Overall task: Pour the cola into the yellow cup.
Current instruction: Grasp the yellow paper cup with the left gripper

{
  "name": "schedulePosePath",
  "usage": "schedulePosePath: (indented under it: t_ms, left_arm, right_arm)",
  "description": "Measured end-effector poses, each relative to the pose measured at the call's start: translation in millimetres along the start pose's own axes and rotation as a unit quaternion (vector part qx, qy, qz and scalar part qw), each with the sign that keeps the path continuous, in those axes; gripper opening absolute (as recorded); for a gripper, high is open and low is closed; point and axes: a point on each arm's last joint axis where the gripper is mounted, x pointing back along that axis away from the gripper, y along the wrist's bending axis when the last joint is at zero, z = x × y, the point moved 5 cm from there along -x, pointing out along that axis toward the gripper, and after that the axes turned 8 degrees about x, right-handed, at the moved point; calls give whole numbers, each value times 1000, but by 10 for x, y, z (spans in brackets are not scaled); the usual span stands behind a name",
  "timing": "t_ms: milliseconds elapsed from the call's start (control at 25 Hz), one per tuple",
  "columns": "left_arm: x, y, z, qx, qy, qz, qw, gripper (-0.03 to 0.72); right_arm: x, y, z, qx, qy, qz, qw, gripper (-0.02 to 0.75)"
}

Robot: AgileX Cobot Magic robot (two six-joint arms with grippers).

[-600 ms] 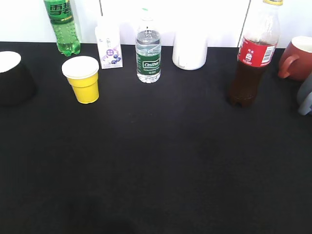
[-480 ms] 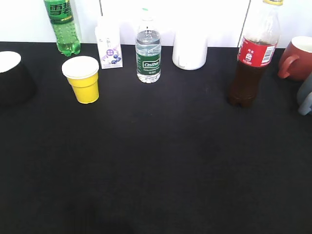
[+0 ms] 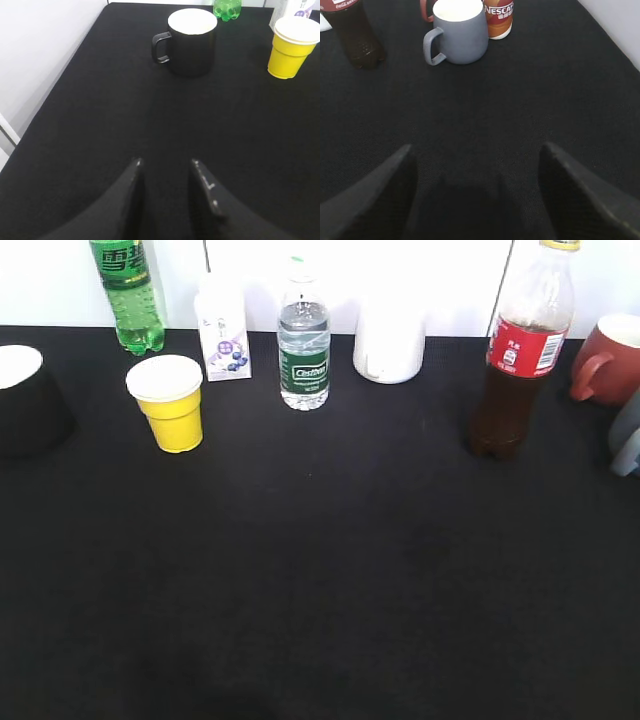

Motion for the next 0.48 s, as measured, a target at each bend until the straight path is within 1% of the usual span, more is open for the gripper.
schedulePosePath:
  t_ms: [40, 80, 120, 160, 200, 240, 320, 400, 440, 480]
  left_arm:
    - [0, 0, 0, 0, 0, 0, 1000, 237]
    - [0, 0, 0, 0, 0, 0, 1000, 265]
    - [-11, -3, -1, -1, 4, 0, 1000, 326]
    - [-44, -32, -7, -14, 18, 5, 1000, 400]
    - [-83, -116, -48, -31, 42, 26, 998, 446]
    - [-138, -202, -127, -36, 58, 45, 997, 457]
    - [-299, -350, -390, -33, 48, 71, 996, 462]
    - [-485, -459, -625, -33, 9, 92, 995, 462]
    - [-575, -523, -744, -36, -17, 106, 994, 462]
    - [-690, -586, -835, -37, -31, 117, 992, 462]
  right_arm:
    - [0, 0, 0, 0, 0, 0, 1000, 573]
    - [0, 0, 0, 0, 0, 0, 1000, 573]
    - [0, 0, 0, 0, 0, 0, 1000, 573]
    - [0, 0, 0, 0, 0, 0, 1000, 573]
    - [0, 0, 0, 0, 0, 0, 1000, 573]
    - [0, 0, 0, 0, 0, 0, 1000, 573]
    - [0, 0, 0, 0, 0, 0, 1000, 573]
    - [0, 0, 0, 0, 0, 0, 1000, 573]
    - [0, 0, 0, 0, 0, 0, 1000, 573]
    - [0, 0, 0, 0, 0, 0, 1000, 573]
